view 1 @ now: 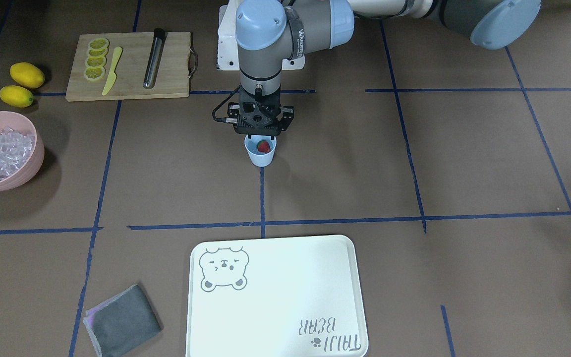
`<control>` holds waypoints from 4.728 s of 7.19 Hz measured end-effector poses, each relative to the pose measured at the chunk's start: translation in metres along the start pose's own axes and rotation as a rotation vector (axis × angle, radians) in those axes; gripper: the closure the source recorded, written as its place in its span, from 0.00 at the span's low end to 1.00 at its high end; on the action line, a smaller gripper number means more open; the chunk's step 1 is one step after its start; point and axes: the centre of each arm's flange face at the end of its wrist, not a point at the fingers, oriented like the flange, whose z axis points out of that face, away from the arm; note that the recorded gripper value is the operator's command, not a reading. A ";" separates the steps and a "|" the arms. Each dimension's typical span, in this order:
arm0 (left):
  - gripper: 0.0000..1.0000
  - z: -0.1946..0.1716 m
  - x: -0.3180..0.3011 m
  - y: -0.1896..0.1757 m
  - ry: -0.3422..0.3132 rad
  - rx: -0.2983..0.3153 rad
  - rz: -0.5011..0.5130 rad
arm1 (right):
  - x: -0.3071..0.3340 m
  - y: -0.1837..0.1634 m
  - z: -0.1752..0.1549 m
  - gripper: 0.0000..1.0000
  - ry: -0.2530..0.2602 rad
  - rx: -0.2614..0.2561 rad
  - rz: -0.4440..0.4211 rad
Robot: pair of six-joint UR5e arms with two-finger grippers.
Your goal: Put ice and strawberries in cup
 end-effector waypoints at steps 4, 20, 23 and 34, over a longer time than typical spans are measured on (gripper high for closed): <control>0.01 0.004 -0.018 0.001 -0.008 0.003 0.002 | 0.000 0.000 0.000 0.00 0.000 0.000 0.000; 0.00 -0.137 -0.760 -0.019 -0.061 -0.125 0.017 | 0.001 0.000 0.001 0.00 -0.001 -0.003 0.003; 0.00 -0.128 -0.799 0.018 -0.057 -0.112 0.052 | 0.000 0.000 0.000 0.00 0.000 0.000 0.000; 0.00 -0.118 -0.811 0.021 -0.072 -0.101 0.067 | -0.005 -0.002 -0.006 0.00 0.011 0.047 -0.043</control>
